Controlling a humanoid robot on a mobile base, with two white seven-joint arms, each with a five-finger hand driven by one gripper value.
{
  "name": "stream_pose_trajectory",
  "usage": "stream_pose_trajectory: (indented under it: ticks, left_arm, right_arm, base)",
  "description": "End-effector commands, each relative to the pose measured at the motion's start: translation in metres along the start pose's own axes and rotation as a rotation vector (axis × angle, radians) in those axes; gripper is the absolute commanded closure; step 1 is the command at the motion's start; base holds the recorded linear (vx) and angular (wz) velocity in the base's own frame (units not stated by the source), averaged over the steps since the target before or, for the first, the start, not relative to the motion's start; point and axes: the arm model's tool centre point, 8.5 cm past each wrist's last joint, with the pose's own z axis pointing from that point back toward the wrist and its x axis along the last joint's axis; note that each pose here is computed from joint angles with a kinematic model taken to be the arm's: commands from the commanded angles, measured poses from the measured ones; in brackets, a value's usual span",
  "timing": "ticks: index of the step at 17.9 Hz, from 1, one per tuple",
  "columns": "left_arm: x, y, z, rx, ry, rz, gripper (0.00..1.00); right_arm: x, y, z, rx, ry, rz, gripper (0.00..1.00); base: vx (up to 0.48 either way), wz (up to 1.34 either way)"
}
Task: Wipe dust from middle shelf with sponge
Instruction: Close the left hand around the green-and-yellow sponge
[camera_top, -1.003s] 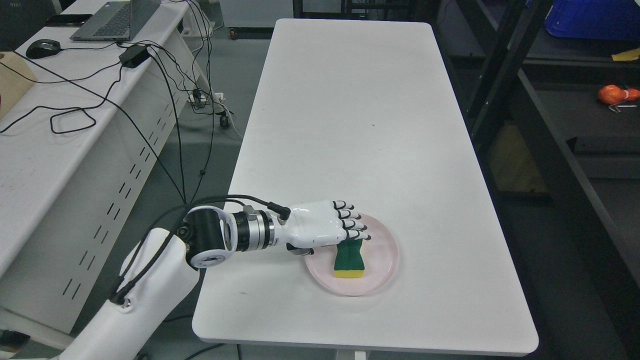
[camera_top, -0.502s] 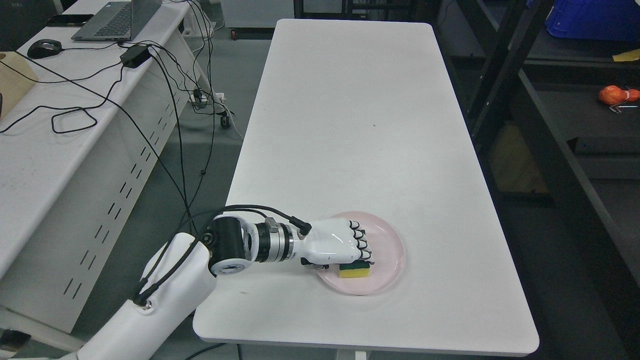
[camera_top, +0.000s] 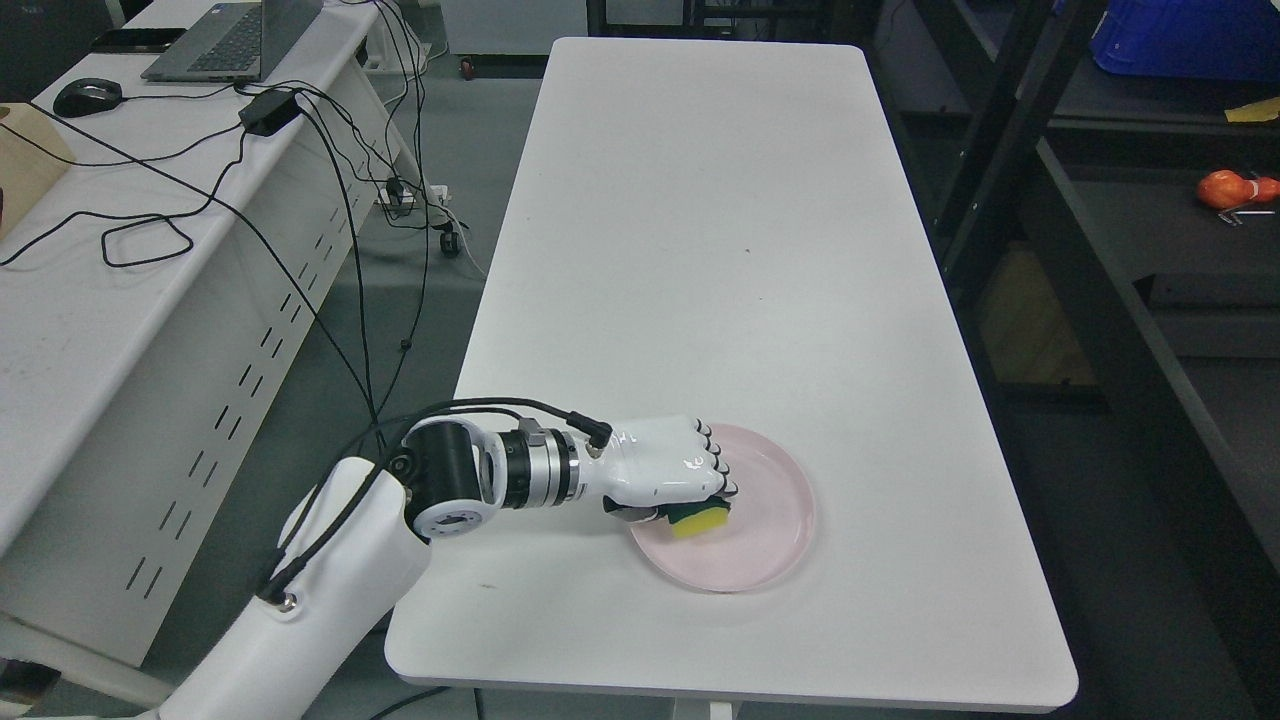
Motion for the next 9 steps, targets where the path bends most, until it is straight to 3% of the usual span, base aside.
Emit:
stream_pose_trajectory:
  ticks: [1, 3, 6, 9]
  left_arm:
    - [-0.019, 0.011, 0.029, 0.253, 0.030, 0.231, 0.92]
    - [-0.023, 0.013, 0.042, 0.399, 0.008, 0.363, 1.00]
    - [-0.031, 0.031, 0.054, 0.730, 0.000, 0.564, 1.00]
    - [-0.055, 0.030, 0.097, 1.012, 0.066, 0.710, 1.00]
  right_arm:
    - [0.010, -0.010, 0.000, -0.014, -0.023, -0.003, 0.00]
    - [0.010, -0.010, 0.000, -0.014, -0.023, -0.003, 0.00]
    - [0.010, -0.010, 0.000, -0.014, -0.023, -0.003, 0.00]
    - [0.010, -0.010, 0.000, -0.014, -0.023, -0.003, 0.00]
  base:
    - [0.000, 0.00]
    - [0.000, 0.00]
    - [0.000, 0.00]
    - [0.000, 0.00]
